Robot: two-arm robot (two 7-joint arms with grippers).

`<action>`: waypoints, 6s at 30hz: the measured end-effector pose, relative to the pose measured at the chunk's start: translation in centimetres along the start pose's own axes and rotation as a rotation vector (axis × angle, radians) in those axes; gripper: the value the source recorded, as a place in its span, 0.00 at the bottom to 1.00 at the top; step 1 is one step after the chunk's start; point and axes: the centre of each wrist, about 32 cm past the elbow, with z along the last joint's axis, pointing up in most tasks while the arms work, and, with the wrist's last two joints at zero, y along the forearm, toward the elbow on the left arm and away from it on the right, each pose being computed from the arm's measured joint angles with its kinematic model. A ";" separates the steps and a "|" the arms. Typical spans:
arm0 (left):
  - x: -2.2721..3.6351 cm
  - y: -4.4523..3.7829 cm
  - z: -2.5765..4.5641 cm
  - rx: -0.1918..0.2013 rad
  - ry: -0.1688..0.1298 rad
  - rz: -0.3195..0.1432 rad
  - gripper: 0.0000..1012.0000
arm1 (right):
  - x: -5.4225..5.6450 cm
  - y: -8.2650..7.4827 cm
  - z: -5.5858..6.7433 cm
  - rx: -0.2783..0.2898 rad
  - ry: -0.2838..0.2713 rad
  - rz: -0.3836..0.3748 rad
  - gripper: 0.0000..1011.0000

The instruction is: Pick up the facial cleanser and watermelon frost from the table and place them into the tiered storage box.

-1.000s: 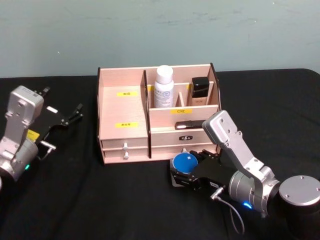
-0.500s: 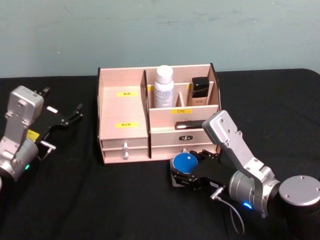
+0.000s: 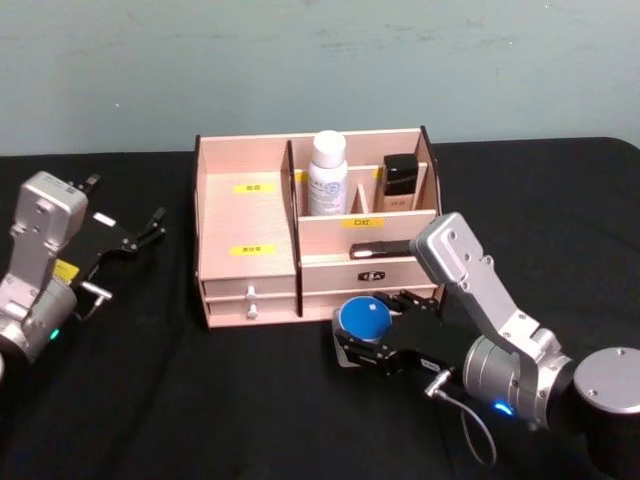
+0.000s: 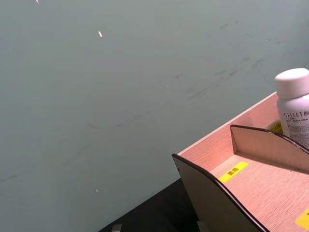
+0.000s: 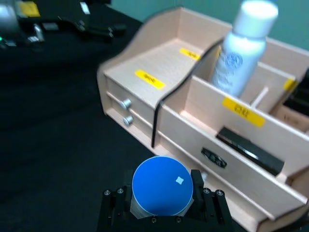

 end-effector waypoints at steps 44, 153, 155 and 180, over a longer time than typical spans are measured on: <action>0.00 0.00 0.00 0.000 0.000 0.000 1.00 | -0.5 8.8 9.0 0.157 -0.112 0.040 0.72; 0.00 0.00 0.00 0.000 0.000 0.000 1.00 | 6.6 -5.8 -4.1 0.284 0.014 -0.580 0.99; 0.00 0.00 0.00 0.000 0.000 0.000 1.00 | 6.9 -5.5 -4.6 0.274 0.035 -0.565 0.99; 0.00 0.00 0.00 0.000 0.000 0.000 1.00 | 7.0 -5.4 -4.9 0.270 0.045 -0.556 0.99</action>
